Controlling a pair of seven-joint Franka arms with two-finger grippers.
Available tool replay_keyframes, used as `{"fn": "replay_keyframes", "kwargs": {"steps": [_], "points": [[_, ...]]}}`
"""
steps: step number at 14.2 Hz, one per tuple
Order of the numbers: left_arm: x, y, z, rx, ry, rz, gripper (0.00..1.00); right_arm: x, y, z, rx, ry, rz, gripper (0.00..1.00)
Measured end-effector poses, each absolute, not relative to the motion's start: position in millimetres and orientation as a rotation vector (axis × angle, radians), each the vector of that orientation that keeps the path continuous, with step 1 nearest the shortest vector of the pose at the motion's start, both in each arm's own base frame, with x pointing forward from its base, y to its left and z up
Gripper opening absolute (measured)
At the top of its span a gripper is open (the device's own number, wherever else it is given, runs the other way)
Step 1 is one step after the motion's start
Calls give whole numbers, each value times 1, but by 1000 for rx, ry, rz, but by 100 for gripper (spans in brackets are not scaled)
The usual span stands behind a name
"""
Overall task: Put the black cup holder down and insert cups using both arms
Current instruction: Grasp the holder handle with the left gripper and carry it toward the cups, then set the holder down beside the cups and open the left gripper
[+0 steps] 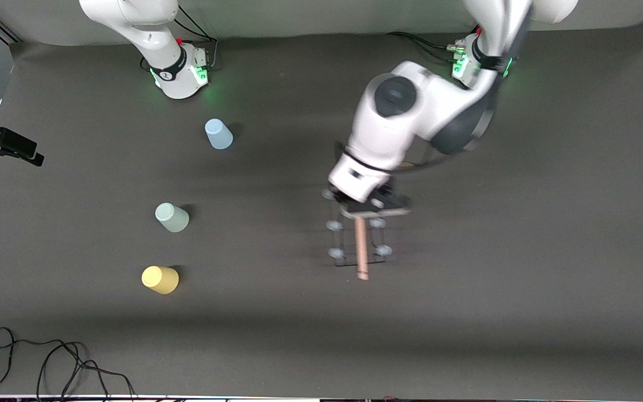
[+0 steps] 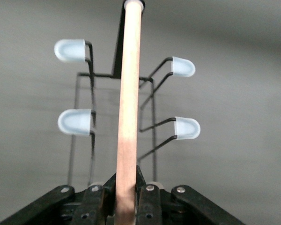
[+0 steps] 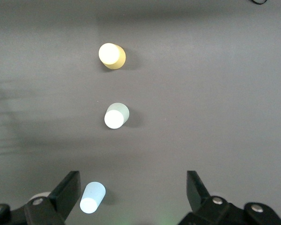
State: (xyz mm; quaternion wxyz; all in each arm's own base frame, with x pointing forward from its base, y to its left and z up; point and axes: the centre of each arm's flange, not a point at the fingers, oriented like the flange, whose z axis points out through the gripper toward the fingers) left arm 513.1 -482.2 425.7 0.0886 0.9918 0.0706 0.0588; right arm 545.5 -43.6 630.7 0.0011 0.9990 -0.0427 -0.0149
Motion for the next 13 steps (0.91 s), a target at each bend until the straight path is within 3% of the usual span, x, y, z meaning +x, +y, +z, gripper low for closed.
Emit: {"fn": "replay_keyframes", "kwargs": {"steps": [4, 13], "points": [[455, -563, 392, 2937, 226, 188, 9, 546, -44, 630, 3136, -134, -48, 100], [421, -641, 349, 2905, 133, 309, 10, 547, -36, 629, 3138, -93, -51, 100]]}}
